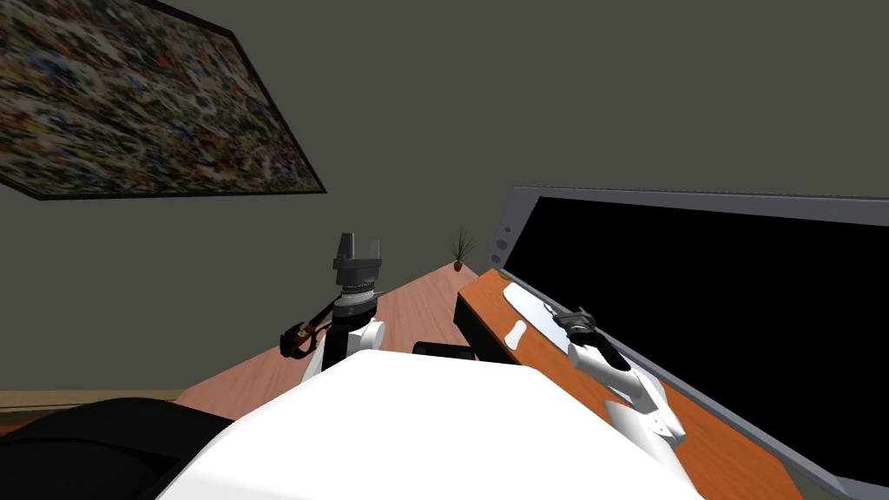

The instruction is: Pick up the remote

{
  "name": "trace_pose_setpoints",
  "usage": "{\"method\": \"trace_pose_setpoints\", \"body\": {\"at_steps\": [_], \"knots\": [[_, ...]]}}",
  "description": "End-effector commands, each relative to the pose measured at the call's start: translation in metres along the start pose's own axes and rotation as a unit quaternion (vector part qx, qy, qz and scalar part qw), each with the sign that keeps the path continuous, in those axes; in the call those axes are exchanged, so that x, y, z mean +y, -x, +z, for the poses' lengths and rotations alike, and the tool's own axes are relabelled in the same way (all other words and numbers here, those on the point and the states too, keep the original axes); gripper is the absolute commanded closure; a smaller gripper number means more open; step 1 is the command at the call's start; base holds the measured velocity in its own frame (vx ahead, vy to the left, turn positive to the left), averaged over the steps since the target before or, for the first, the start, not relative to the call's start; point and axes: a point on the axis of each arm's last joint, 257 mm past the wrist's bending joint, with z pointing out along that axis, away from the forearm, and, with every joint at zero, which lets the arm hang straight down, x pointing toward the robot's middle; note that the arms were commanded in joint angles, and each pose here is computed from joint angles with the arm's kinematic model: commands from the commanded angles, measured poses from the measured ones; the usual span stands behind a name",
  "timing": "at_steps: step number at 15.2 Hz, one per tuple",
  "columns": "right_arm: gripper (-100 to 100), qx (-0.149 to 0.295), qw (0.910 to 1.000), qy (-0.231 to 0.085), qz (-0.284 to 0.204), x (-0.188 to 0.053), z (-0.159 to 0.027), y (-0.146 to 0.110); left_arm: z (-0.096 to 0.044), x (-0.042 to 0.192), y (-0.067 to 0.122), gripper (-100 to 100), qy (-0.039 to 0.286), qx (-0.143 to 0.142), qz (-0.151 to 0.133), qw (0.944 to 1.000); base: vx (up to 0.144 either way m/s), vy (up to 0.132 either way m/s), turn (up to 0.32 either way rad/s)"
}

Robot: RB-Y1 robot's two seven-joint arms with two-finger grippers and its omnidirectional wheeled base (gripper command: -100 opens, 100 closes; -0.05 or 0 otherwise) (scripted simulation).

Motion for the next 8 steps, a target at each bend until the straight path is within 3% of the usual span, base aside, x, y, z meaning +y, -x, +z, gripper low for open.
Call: {"method": "trace_pose_setpoints", "body": {"at_steps": [1, 2, 4, 5, 7, 8], "knots": [[-100, -0.014, 0.9998, -0.008, 0.014, -0.003, 0.0, 0.007, 0.0, 0.0, 0.0, 0, 0.0, 0.0, 0.0, 1.0, 0.014, 0.004, -0.011], [-100, -0.048, 0.9977, -0.014, 0.046, -0.003, 0.003, 0.036, 0.0, 0.0, 0.0, 0, 0.0, 0.0, 0.0, 1.0, 0.019, 0.011, 0.155], [-100, -0.058, 0.9964, -0.021, 0.057, -0.007, 0.002, 0.041, 0.0, 0.0, 0.0, 0, 0.0, 0.0, 0.0, 1.0, 0.023, 0.008, 0.135], [-100, -0.09, 0.9917, -0.026, 0.088, -0.008, 0.003, 0.066, 0.0, 0.0, 0.0, 0, 0.0, 0.0, 0.0, 1.0, 0.029, 0.01, 0.182], [-100, -0.102, 0.989, -0.032, 0.102, -0.013, 0.002, 0.073, 0.0, 0.0, 0.0, 0, 0.0, 0.0, 0.0, 1.0, 0.029, 0.007, 0.129], [-100, -0.133, 0.9817, -0.035, 0.132, -0.015, 0.001, 0.098, 0.0, 0.0, 0.0, 0, 0.0, 0.0, 0.0, 1.0, 0.03, 0.008, 0.143]]}}
